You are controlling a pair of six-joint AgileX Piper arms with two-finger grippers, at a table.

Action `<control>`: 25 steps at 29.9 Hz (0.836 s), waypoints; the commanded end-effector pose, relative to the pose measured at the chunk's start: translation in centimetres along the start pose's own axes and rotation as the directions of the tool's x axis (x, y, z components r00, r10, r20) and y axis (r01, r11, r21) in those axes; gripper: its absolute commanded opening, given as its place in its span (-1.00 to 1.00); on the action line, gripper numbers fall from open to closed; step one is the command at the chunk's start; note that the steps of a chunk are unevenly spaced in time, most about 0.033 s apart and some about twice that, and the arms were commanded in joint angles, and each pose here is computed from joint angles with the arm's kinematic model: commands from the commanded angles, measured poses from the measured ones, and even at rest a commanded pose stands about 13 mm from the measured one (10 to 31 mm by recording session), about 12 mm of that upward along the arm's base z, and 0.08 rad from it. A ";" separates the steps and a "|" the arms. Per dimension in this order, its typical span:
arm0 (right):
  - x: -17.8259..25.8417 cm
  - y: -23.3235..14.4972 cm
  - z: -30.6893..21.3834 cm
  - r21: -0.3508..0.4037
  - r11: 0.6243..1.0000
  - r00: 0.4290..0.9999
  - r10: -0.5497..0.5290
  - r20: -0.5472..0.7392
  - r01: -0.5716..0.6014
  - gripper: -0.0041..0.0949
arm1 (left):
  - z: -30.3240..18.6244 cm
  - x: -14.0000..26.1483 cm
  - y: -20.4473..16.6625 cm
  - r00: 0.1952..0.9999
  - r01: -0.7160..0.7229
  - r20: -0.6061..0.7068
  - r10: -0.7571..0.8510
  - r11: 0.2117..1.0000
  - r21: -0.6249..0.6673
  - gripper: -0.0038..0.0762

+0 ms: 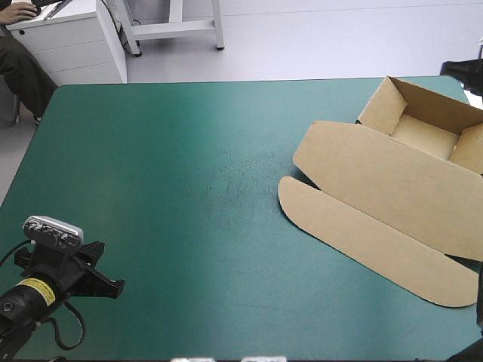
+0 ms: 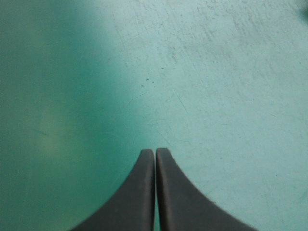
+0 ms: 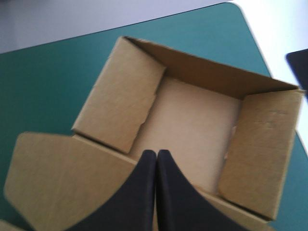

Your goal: Fold the box

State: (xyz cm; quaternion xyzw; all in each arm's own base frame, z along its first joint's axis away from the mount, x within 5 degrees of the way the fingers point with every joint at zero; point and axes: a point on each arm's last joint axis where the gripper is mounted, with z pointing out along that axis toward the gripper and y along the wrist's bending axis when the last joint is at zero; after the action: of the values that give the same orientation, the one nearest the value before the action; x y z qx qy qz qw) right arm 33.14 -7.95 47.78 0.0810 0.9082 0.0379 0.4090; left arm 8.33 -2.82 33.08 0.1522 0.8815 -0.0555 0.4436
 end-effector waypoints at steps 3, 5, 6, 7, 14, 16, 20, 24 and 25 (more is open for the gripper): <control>3.7 6.0 -3.4 -0.143 0.969 0.979 -0.201 0.023 0.202 -0.95 | -0.5 -1.3 -0.1 0.995 0.002 0.095 -0.003 1.000 0.014 -0.93; 5.2 7.6 -4.1 -0.180 0.953 0.970 -0.235 0.068 0.244 -0.96 | -0.5 -1.3 -0.1 0.995 0.002 0.095 -0.003 1.000 0.014 -0.93; 5.9 8.0 -4.3 -0.189 0.947 0.965 -0.249 0.085 0.261 -0.96 | -0.5 -1.3 -0.1 0.995 0.002 0.095 -0.003 1.000 0.014 -0.93; 7.0 8.5 -4.6 -0.201 0.937 0.957 -0.268 0.107 0.285 -0.96 | -0.5 -1.3 -0.1 0.995 0.002 0.095 -0.003 1.000 0.014 -0.93; 14.4 7.9 -5.6 -0.200 0.915 0.933 -0.324 0.155 0.350 -0.96 | -0.5 -1.6 -0.2 0.991 0.001 0.134 -0.004 1.000 0.021 -0.93; 16.6 7.3 -5.8 -0.174 0.917 0.926 -0.327 0.190 0.359 -0.96 | -0.5 -1.8 -0.2 0.988 -0.002 0.157 -0.002 1.000 0.025 -0.93; 20.6 6.4 -6.0 -0.147 0.913 0.910 -0.342 0.233 0.380 -0.96 | 0.2 -1.5 -0.4 0.984 -0.007 0.178 0.001 0.999 0.033 -0.93; 23.8 5.6 -6.7 -0.125 0.911 0.895 -0.348 0.279 0.393 -0.96 | 1.1 -0.8 -0.5 0.985 -0.011 0.172 0.004 0.999 0.040 -0.93; 24.5 5.5 -6.9 -0.123 0.911 0.894 -0.347 0.285 0.393 -0.96 | 1.3 -0.6 -0.5 0.985 -0.012 0.170 0.005 0.999 0.041 -0.93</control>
State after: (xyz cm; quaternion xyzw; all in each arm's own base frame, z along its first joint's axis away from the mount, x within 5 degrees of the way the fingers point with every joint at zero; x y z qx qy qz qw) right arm 13.78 1.87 34.69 -0.1293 0.8697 0.0381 0.4748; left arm 9.13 -3.41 31.94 0.1589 0.8615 -0.0695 0.4772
